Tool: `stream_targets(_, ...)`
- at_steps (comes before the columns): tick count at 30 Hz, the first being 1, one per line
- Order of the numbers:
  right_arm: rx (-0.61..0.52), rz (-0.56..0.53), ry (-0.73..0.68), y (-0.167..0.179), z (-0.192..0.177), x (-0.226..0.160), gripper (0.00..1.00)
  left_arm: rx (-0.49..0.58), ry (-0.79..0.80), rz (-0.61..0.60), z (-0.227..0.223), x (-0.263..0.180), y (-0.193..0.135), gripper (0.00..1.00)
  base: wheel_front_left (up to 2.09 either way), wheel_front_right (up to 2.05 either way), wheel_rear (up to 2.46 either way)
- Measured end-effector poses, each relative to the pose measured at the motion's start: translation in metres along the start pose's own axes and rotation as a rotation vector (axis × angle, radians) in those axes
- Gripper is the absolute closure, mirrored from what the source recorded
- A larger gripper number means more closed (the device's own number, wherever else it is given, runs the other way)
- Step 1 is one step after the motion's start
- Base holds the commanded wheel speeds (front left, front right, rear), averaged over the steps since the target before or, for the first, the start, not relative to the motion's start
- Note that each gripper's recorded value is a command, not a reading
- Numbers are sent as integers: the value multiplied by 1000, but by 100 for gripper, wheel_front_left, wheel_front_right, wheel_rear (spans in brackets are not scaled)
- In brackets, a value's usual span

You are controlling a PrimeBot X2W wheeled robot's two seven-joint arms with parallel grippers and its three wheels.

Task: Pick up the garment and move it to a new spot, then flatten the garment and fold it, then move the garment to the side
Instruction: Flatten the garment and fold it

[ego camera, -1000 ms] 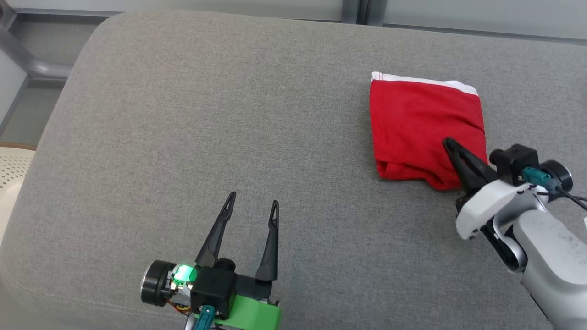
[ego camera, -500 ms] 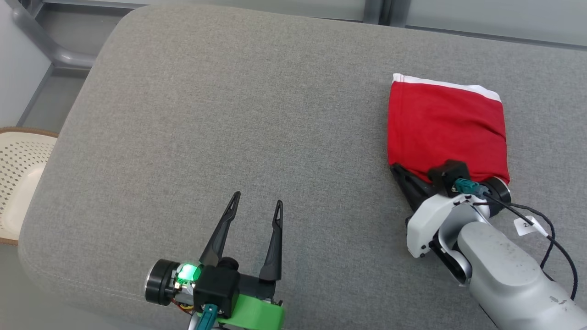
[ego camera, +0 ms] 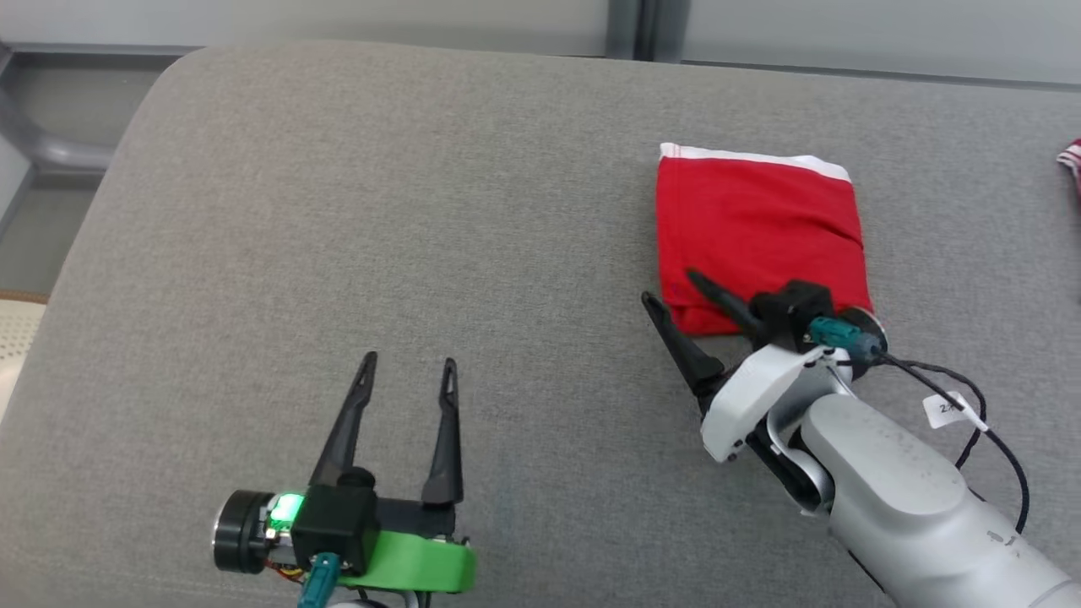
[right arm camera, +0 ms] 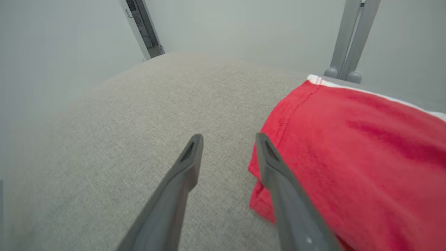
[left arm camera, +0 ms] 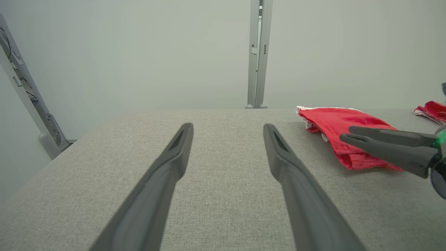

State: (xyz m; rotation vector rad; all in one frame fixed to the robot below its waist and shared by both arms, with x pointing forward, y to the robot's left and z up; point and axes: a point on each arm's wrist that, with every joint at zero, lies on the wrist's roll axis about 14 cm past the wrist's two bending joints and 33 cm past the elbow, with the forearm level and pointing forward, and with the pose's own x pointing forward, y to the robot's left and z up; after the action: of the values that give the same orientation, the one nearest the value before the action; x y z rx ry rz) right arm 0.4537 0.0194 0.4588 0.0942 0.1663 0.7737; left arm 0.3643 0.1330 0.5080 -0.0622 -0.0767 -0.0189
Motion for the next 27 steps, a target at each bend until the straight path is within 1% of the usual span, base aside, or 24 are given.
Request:
stream_targets(3,-15,-61,-102,-15,31,-13,0,-12,-9,15,2,3,6,0,0,0,0)
stream_targets(7,-33,-182,-171,-39,44,-49,0,-22,-11,10,2,4,8,0,0,0,0)
stream_targets(10,-27,-256,-192,-46,42,-74,0,-28,-15,-6,3,4,7,0,0,0,0)
stream_targets(15,-52,-373,-218,-58,44,-114,0,-37,-42,-39,12,-2,2,0,0,0,0)
stream_targets(21,-54,-457,-272,-58,54,-144,0,-29,-52,-68,16,-10,-1,0,0,0,0)
stream_targets(27,-19,-527,-314,-57,56,-169,0,-19,-43,-81,14,-23,-1,0,0,0,0)
